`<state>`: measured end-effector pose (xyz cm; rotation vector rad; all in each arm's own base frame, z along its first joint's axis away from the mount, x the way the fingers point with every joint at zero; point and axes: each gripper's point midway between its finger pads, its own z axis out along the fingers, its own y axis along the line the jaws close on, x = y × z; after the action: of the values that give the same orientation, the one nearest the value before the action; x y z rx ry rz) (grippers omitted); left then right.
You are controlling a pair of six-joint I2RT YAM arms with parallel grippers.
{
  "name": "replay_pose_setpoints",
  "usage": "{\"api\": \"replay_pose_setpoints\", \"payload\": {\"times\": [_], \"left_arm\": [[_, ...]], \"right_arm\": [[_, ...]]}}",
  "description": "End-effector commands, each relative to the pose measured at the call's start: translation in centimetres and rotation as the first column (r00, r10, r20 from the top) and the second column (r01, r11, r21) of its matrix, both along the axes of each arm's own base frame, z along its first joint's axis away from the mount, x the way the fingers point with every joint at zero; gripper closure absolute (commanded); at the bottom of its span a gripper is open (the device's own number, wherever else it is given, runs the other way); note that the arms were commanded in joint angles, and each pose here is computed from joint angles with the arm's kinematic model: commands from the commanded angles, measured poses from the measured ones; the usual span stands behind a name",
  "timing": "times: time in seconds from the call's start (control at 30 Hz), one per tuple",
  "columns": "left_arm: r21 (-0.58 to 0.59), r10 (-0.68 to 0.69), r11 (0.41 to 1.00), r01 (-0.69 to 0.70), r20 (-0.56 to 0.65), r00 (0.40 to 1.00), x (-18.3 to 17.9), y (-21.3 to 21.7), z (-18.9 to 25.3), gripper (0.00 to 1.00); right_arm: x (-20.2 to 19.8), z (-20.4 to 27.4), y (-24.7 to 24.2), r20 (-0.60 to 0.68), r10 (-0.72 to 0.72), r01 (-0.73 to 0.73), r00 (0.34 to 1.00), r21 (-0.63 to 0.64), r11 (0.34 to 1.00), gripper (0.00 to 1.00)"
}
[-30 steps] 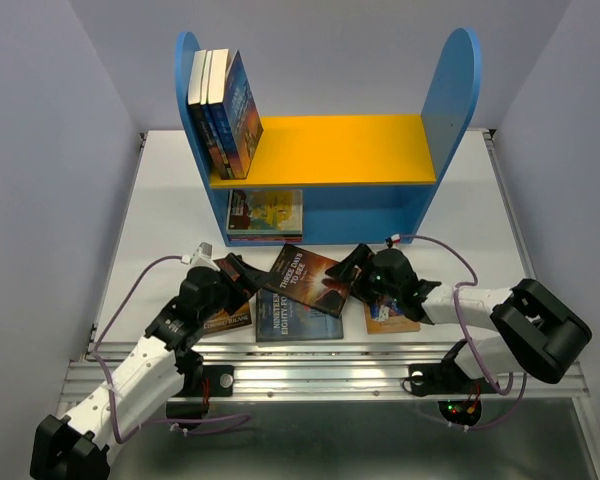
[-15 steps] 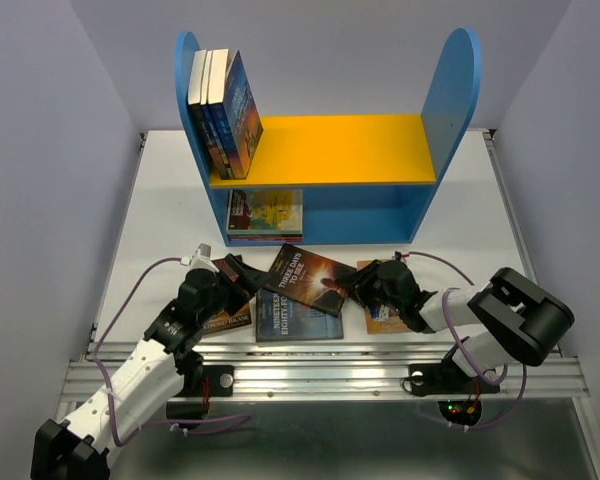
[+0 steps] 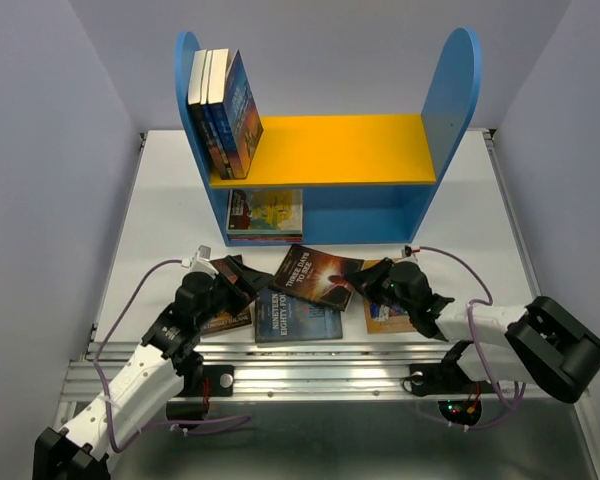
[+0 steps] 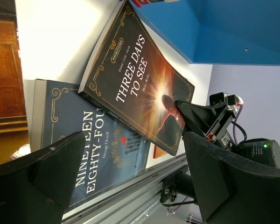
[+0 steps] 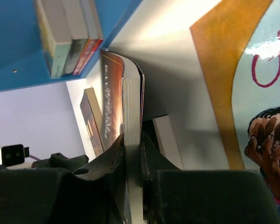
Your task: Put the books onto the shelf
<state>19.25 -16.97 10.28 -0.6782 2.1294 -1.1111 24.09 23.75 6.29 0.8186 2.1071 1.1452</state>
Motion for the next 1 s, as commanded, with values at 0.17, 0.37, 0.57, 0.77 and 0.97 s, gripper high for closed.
{"api": "replay_pose_setpoints", "payload": {"times": [0.17, 0.37, 0.57, 0.77, 0.97], "left_arm": [[-0.112, -0.03, 0.993, 0.038, 0.068, 0.997, -0.3, -1.2, 2.3, 0.01], [-0.176, -0.056, 0.982, 0.074, 0.104, 0.993, -0.2, -2.1, 4.6, 0.01], [-0.245, -0.053, 0.966, 0.088, 0.146, 0.988, -0.1, -3.0, 7.2, 0.01], [-0.244, -0.039, 0.966, 0.084, 0.184, 0.982, 0.6, -3.8, 9.5, 0.02], [-0.232, -0.044, 0.969, 0.086, 0.178, 0.983, 0.6, -5.3, 10.0, 0.08]], "right_arm": [[-0.3, 7.6, 0.2, 0.227, 0.029, -0.056, 0.974, 0.113, 0.992, 0.99], [-0.6, 13.7, 0.0, 0.38, -0.003, -0.088, 0.925, 0.222, 0.971, 0.99], [-1.0, 17.8, 0.5, 0.462, -0.011, -0.147, 0.887, 0.305, 0.941, 0.99], [-1.0, 19.9, 0.9, 0.497, -0.039, -0.172, 0.867, 0.371, 0.913, 0.99], [-0.9, 21.7, 0.5, 0.524, -0.097, -0.153, 0.846, 0.414, 0.897, 0.99]]}}
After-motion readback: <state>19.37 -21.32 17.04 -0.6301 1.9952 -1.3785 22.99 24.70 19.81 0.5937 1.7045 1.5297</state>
